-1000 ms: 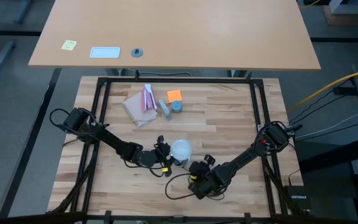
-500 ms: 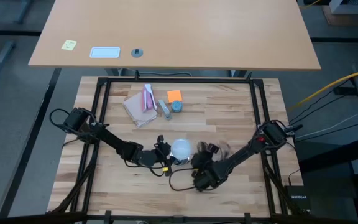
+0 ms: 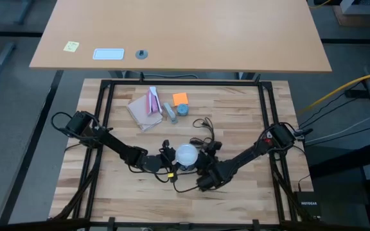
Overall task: Screw lightbulb
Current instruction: Insert the white lightbulb into the silver lamp
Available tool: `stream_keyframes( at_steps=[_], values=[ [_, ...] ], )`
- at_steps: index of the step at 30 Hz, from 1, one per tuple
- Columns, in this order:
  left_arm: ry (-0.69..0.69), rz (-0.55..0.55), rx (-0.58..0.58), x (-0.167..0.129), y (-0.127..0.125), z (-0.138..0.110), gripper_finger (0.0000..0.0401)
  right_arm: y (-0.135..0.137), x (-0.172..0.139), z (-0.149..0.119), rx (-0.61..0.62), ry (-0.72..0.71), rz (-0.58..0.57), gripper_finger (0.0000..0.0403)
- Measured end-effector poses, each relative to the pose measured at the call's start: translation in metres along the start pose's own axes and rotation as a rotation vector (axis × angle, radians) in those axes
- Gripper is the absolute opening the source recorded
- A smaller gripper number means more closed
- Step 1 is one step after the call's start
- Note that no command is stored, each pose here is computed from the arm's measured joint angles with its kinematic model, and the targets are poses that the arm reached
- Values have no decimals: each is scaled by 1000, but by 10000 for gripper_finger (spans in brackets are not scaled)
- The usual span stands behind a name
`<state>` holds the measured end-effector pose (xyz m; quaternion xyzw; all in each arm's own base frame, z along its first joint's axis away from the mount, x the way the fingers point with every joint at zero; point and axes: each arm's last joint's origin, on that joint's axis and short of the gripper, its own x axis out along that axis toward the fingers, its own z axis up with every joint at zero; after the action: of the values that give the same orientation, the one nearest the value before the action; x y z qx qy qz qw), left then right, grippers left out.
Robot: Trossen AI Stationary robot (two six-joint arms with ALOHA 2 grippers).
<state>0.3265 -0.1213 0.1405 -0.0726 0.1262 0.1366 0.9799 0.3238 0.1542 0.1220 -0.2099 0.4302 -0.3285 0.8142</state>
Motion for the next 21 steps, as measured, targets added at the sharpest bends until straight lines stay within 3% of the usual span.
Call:
stream_keyframes(
  at_steps=[12, 21],
  values=[
    [7, 4, -11, 0, 0, -1, 159, 21, -63, 21, 42, -128, 167, 138],
    [9, 5, -10, 0, 0, -1, 159, 42, -56, 9, 108, -153, 344, 138]
  ],
)
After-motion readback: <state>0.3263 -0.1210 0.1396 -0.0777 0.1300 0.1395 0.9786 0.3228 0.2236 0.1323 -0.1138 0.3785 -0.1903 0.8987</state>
